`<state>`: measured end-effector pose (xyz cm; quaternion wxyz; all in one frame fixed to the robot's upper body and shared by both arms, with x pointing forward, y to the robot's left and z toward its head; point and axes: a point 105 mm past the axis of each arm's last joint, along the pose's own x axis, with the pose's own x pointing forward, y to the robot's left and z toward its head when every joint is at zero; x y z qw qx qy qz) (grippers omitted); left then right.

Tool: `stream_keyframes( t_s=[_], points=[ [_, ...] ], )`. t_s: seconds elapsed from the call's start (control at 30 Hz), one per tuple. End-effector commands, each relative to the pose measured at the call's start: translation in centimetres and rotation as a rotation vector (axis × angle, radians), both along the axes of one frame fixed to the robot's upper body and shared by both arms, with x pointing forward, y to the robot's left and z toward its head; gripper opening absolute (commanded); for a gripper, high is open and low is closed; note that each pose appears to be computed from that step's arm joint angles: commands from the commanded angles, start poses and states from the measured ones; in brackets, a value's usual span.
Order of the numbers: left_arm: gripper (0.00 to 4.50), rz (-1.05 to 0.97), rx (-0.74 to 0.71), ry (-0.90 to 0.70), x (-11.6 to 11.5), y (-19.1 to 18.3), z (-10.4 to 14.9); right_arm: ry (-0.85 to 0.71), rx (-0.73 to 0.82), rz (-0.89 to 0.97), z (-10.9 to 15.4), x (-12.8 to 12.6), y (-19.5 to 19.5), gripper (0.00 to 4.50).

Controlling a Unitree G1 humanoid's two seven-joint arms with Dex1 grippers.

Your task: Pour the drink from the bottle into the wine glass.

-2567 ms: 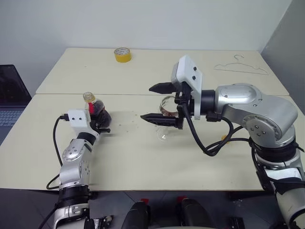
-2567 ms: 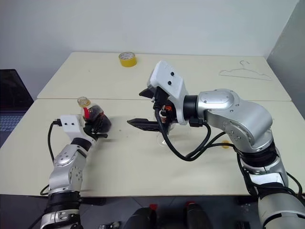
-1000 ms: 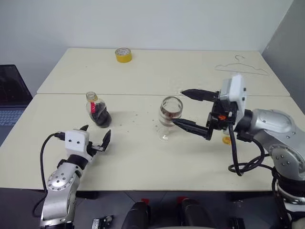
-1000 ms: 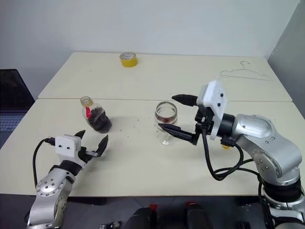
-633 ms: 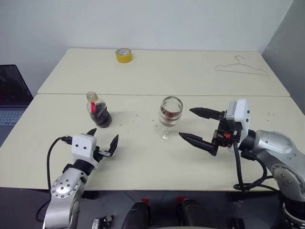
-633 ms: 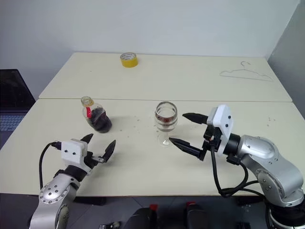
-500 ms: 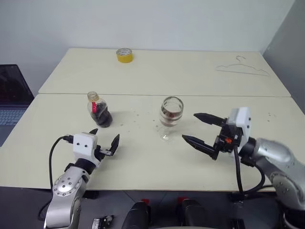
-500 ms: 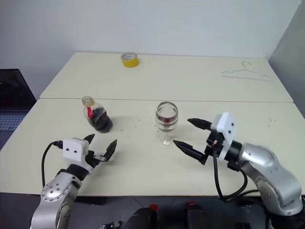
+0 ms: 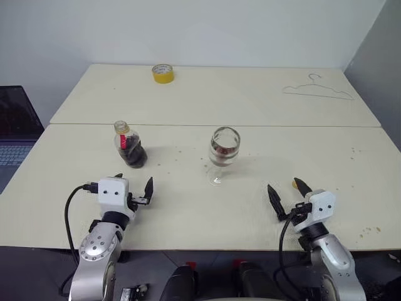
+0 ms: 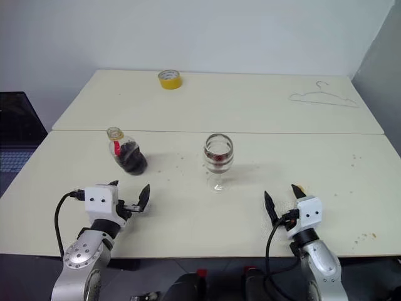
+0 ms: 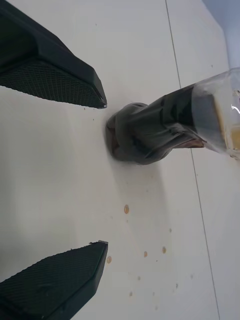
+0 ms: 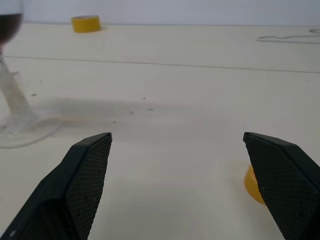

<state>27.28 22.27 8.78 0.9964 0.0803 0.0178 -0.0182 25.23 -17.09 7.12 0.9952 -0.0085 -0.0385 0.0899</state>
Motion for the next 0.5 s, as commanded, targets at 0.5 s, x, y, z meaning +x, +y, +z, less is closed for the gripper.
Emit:
stream_keyframes(
  t_s=[0.5],
  points=[
    [4.48, -0.075, 0.007, -0.088, 0.4, -1.7, 0.4, -0.020, 0.065, -0.089, -0.1, 0.5, -1.1, 4.50]
  ],
)
